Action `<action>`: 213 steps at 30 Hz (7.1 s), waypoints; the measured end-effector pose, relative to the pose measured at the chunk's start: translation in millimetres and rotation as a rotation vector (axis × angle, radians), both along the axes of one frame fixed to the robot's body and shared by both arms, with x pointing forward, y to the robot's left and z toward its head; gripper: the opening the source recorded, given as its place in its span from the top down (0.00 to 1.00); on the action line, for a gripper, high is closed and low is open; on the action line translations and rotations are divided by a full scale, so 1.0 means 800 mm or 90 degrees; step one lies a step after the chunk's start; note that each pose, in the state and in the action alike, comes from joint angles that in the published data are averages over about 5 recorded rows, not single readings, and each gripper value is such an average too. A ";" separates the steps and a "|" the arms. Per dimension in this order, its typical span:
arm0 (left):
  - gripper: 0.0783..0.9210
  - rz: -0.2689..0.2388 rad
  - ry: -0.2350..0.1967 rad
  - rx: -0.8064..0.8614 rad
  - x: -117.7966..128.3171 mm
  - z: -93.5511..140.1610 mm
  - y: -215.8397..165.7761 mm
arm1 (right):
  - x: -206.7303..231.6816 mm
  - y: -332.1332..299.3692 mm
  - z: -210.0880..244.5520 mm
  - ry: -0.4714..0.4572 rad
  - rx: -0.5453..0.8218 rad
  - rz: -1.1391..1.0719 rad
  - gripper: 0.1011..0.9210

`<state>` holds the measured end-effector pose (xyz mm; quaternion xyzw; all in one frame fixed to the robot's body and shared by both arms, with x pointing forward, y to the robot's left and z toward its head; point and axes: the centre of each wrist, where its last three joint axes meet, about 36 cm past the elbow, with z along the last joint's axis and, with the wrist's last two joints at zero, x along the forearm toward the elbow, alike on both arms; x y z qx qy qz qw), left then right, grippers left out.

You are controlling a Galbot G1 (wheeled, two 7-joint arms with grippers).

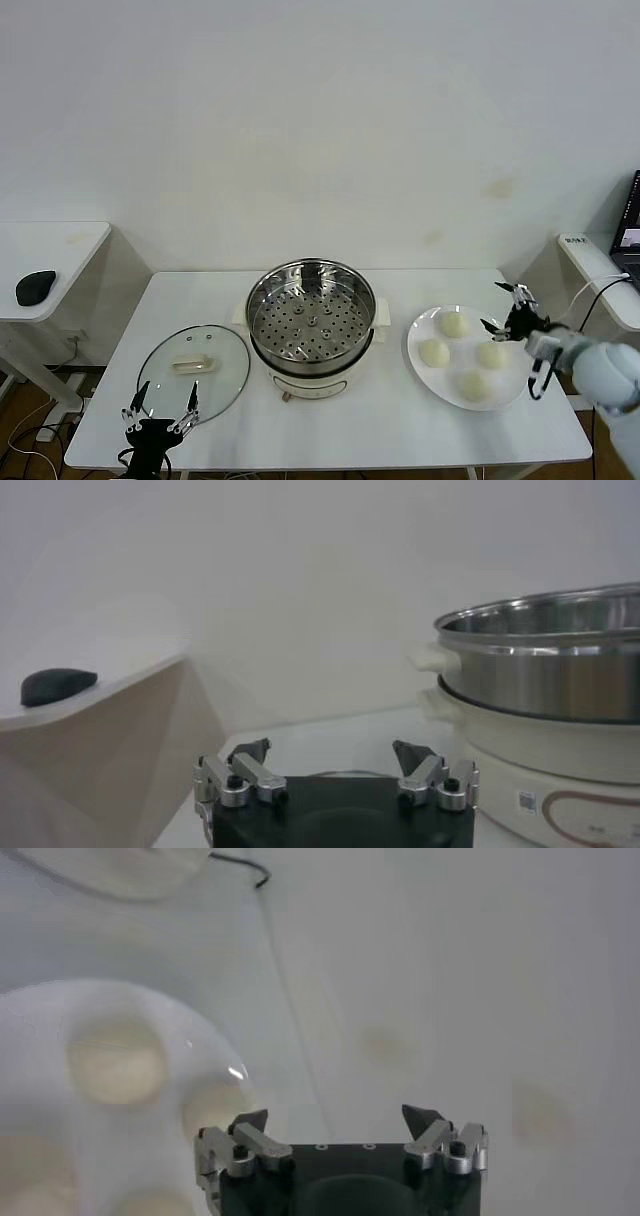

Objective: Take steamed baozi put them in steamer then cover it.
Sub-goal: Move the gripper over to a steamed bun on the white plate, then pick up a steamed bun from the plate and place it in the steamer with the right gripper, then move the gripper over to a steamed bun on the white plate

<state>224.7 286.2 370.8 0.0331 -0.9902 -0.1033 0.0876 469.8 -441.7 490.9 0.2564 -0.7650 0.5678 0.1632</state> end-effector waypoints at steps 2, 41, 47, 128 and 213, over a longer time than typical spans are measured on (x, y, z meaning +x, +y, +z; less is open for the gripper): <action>0.12 -0.001 0.000 0.006 -0.002 0.000 0.000 | 0.019 -0.003 0.006 0.040 -0.017 0.013 0.12; 0.12 -0.005 0.009 0.046 -0.003 -0.007 0.012 | 0.235 0.052 -0.017 0.376 -0.167 0.136 0.12; 0.12 -0.004 0.012 0.050 -0.003 -0.008 0.015 | 0.246 0.059 -0.029 0.383 -0.173 0.131 0.13; 0.12 -0.012 -0.016 0.032 0.016 0.002 0.029 | 0.270 0.357 0.227 0.203 -0.231 0.515 0.43; 0.12 -0.020 -0.006 0.036 0.010 0.009 0.031 | 0.120 0.142 0.094 0.385 -0.188 0.195 0.12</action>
